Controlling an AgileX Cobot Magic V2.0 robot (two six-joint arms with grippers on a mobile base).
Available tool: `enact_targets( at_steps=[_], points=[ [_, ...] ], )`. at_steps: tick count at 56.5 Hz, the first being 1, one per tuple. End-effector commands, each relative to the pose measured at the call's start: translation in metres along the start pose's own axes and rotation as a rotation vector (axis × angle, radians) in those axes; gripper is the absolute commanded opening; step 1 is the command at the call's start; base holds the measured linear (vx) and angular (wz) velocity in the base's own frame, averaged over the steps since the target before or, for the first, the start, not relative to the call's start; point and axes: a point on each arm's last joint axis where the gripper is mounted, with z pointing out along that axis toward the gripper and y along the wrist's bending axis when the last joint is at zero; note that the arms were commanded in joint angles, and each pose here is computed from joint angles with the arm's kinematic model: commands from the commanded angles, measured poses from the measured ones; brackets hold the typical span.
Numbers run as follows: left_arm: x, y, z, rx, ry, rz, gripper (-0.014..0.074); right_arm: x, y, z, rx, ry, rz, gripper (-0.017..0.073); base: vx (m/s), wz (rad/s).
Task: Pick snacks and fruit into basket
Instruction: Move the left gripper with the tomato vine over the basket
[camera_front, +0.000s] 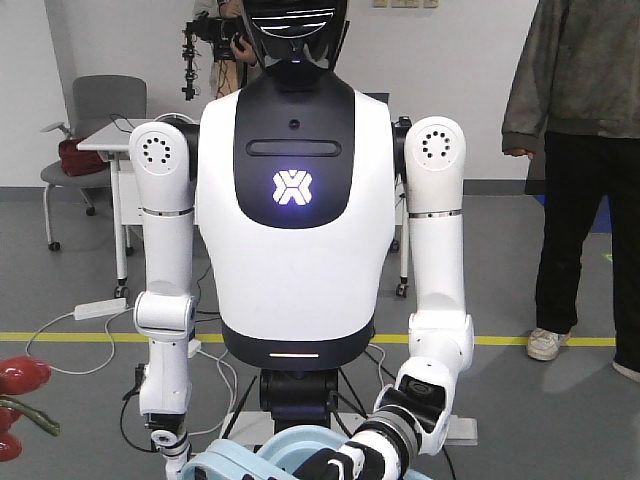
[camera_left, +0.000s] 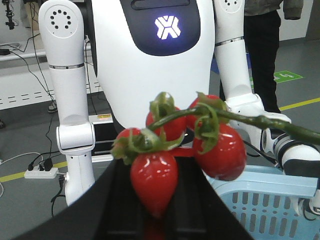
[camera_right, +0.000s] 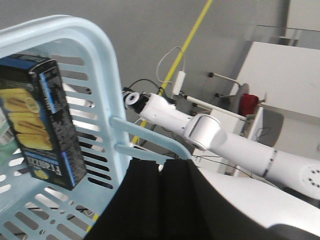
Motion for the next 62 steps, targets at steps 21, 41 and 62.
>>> enact_targets(
  at_steps=[21, 41, 62],
  points=[
    [-0.011, -0.001, -0.002, 0.003, -0.043, 0.274, 0.0002, 0.076, -0.086, -0.119, 0.54, 0.089, 0.744, -0.0009, 0.0, 0.0],
    [0.008, -0.039, -0.01, 0.467, -0.006, 0.601, 0.0002, 0.111, -0.084, -0.166, 0.644, 0.121, 0.883, -0.0009, 0.0, 0.0],
    [0.061, -0.056, -0.004, 0.687, -0.103, 0.81, 0.0002, 0.115, -0.084, -0.17, 0.651, 0.127, 0.895, -0.0009, 0.0, 0.0]
  ],
)
